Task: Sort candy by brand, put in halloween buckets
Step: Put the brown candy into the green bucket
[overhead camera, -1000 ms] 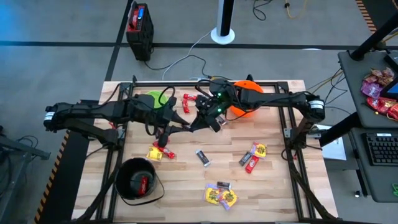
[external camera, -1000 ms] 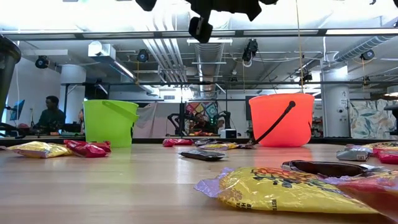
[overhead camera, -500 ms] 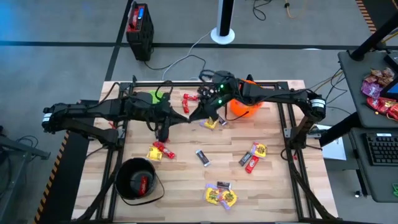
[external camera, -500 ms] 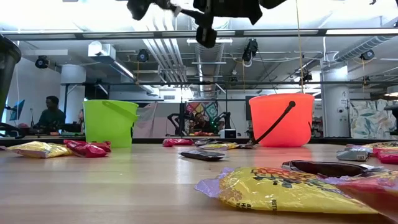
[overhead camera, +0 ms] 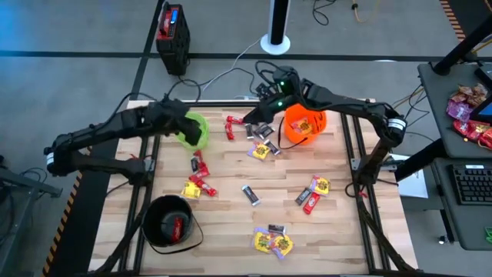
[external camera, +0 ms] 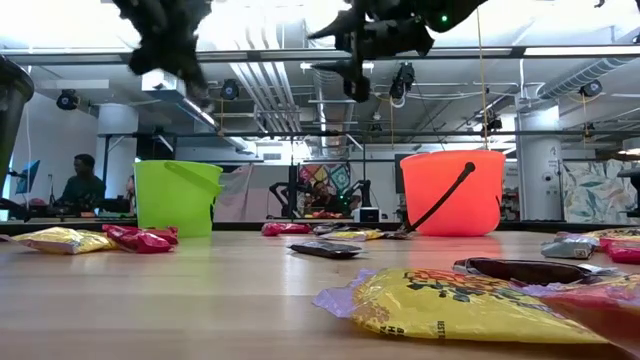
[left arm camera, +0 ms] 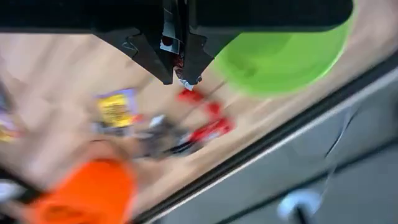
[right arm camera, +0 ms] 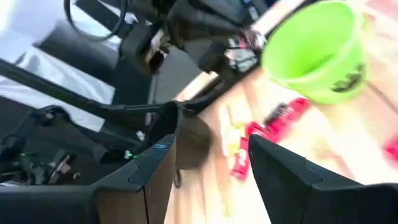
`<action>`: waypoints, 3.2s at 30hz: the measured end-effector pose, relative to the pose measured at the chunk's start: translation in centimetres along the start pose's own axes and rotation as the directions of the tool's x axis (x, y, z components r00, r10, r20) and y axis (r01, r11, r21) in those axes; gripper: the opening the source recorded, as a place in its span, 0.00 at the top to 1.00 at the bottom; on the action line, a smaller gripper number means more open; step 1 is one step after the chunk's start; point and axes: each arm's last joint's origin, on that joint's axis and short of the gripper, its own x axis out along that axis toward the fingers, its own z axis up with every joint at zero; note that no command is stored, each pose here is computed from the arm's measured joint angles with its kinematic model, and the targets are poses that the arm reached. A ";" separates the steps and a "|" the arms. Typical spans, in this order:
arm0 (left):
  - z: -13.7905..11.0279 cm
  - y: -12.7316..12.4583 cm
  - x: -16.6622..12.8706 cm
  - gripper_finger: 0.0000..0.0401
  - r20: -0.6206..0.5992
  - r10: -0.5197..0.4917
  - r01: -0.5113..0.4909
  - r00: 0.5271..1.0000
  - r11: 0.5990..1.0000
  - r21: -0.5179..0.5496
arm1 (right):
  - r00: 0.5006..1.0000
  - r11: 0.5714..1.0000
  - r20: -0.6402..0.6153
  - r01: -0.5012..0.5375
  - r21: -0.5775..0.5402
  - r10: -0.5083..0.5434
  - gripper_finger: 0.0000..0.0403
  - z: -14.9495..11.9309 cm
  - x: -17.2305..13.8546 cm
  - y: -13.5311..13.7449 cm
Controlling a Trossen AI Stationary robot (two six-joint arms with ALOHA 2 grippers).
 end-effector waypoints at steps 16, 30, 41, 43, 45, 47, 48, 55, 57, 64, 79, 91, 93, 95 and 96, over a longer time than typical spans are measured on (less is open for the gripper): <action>0.4 4.2 3.5 0.99 -0.261 0.030 -0.091 0.965 0.970 -0.226 | 0.803 0.718 0.134 0.582 -0.382 -0.580 0.54 4.2 -6.4 -3.4; 0.3 5.8 9.1 0.99 -0.444 0.113 -0.228 0.889 0.950 -0.214 | 0.756 0.688 0.127 0.641 -0.340 -0.642 0.62 7.8 -7.9 -9.8; -0.3 6.0 11.8 0.98 -0.530 0.136 -0.272 0.837 0.944 -0.188 | 0.757 0.674 0.096 0.626 -0.393 -0.647 0.61 8.4 -8.1 -9.6; -0.5 6.0 12.2 0.98 -0.543 0.138 -0.277 0.829 0.943 -0.182 | 0.756 0.673 0.101 0.627 -0.392 -0.647 0.61 8.4 -8.3 -9.4; -0.6 6.0 12.6 0.97 -0.553 0.141 -0.282 0.821 0.943 -0.179 | 0.754 0.672 0.098 0.629 -0.390 -0.649 0.61 8.4 -8.5 -9.3; -0.6 6.0 12.8 0.95 -0.560 0.142 -0.286 0.816 0.942 -0.177 | 0.754 0.673 0.094 0.629 -0.389 -0.651 0.62 8.4 -8.6 -9.3; -0.7 6.0 12.9 0.94 -0.564 0.143 -0.290 0.814 0.940 -0.179 | 0.753 0.674 0.088 0.629 -0.387 -0.652 0.62 8.3 -8.6 -9.3; -0.7 6.0 13.1 0.85 -0.568 0.145 -0.291 0.810 0.941 -0.174 | 0.751 0.687 0.056 0.629 -0.365 -0.658 0.60 8.0 -8.6 -9.4; -0.7 6.0 13.0 0.82 -0.566 0.145 -0.288 0.811 0.942 -0.171 | 0.750 0.693 0.046 0.630 -0.350 -0.660 0.59 7.9 -8.7 -9.3; -0.3 5.8 11.8 0.73 -0.519 0.148 -0.265 0.842 0.951 -0.158 | 0.803 0.772 -0.012 0.570 -0.282 -0.596 0.57 7.4 -8.8 -8.7; 2.4 1.3 2.0 0.72 -0.017 -0.321 0.321 0.947 0.940 0.116 | 0.808 0.926 -0.464 0.366 -0.092 -0.365 0.62 0.5 -0.2 -0.5; 1.7 0.4 -2.4 0.72 0.105 -0.428 0.407 0.898 0.896 0.178 | 0.602 0.810 -0.578 0.551 -0.199 -0.551 0.47 -11.0 9.9 4.9; 1.8 0.3 -2.6 0.72 0.134 -0.412 0.388 0.901 0.906 0.171 | 0.607 0.797 -0.550 0.567 -0.207 -0.574 0.44 -13.1 11.3 4.8; 2.0 0.3 -2.6 0.72 0.173 -0.361 0.337 0.917 0.929 0.151 | 0.625 0.787 -0.511 0.588 -0.187 -0.590 0.42 -14.7 12.5 4.4; 2.1 0.3 -2.5 0.72 0.191 -0.328 0.306 0.925 0.942 0.137 | 0.634 0.785 -0.497 0.593 -0.178 -0.592 0.42 -15.5 12.9 4.2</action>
